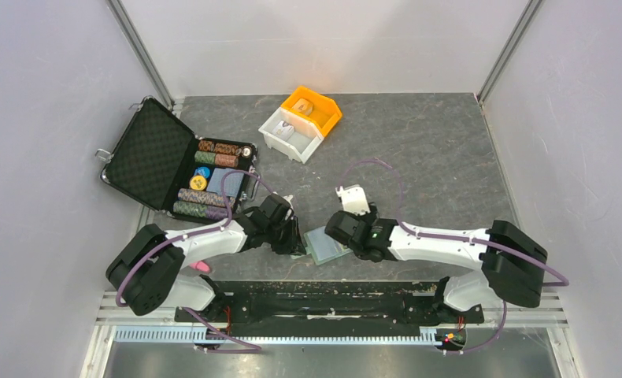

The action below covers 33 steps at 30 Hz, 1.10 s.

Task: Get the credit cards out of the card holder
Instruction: Remove the credit card from the card holder.

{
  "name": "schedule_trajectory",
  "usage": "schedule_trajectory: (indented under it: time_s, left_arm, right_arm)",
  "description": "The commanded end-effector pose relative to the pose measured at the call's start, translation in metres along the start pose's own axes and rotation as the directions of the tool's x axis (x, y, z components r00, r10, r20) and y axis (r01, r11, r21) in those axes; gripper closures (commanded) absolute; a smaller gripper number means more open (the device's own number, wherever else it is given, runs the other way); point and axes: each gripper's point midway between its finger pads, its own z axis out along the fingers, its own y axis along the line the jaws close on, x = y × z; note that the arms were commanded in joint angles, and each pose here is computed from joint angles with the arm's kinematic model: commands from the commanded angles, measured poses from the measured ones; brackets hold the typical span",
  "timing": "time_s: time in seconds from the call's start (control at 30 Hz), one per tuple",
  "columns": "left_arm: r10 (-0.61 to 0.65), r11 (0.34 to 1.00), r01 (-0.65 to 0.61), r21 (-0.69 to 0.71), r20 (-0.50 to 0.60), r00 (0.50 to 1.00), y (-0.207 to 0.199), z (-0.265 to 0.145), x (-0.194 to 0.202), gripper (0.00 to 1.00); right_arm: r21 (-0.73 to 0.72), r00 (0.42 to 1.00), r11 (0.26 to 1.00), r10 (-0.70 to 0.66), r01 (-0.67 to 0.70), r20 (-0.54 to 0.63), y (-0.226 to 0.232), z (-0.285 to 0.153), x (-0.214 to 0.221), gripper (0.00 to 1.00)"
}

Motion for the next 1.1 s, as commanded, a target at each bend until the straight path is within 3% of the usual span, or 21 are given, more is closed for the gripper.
schedule_trajectory:
  time_s: [0.0, 0.13, 0.37, 0.47, 0.7, 1.07]
  left_arm:
    - [0.008, 0.996, -0.008, -0.088, 0.000, 1.000, 0.016, -0.002, -0.002, 0.72]
    - [0.013, 0.994, -0.012, -0.108, 0.010, 1.000, 0.015, -0.003, -0.008, 0.72]
    - [0.023, 0.990, -0.018, -0.141, 0.031, 0.999, 0.006, -0.008, -0.033, 0.72]
    - [0.023, 0.997, -0.019, -0.071, 0.059, 0.998, -0.018, -0.017, -0.047, 0.70]
    - [-0.001, 0.997, -0.006, 0.080, 0.087, 0.996, -0.058, -0.029, -0.060, 0.55]
    - [-0.039, 0.954, 0.016, 0.300, 0.072, 0.997, -0.088, -0.014, -0.057, 0.55]
  right_arm:
    - [0.015, 0.999, 0.999, 0.050, -0.050, 0.002, -0.024, 0.006, 0.004, 0.34]
    - [-0.048, 0.996, 0.995, 0.085, -0.084, 0.021, -0.026, 0.004, -0.002, 0.35]
    - [-0.308, 0.988, 0.940, 0.151, -0.145, -0.003, -0.002, 0.009, -0.005, 0.45]
    - [-0.387, 0.987, 0.909, 0.159, -0.151, -0.014, 0.008, 0.006, -0.003, 0.50]
    - [-0.510, 0.976, 0.835, 0.212, -0.206, -0.048, 0.016, 0.006, -0.002, 0.60]
    - [-0.594, 0.956, 0.751, 0.258, -0.287, -0.137, 0.022, 0.019, 0.010, 0.69]
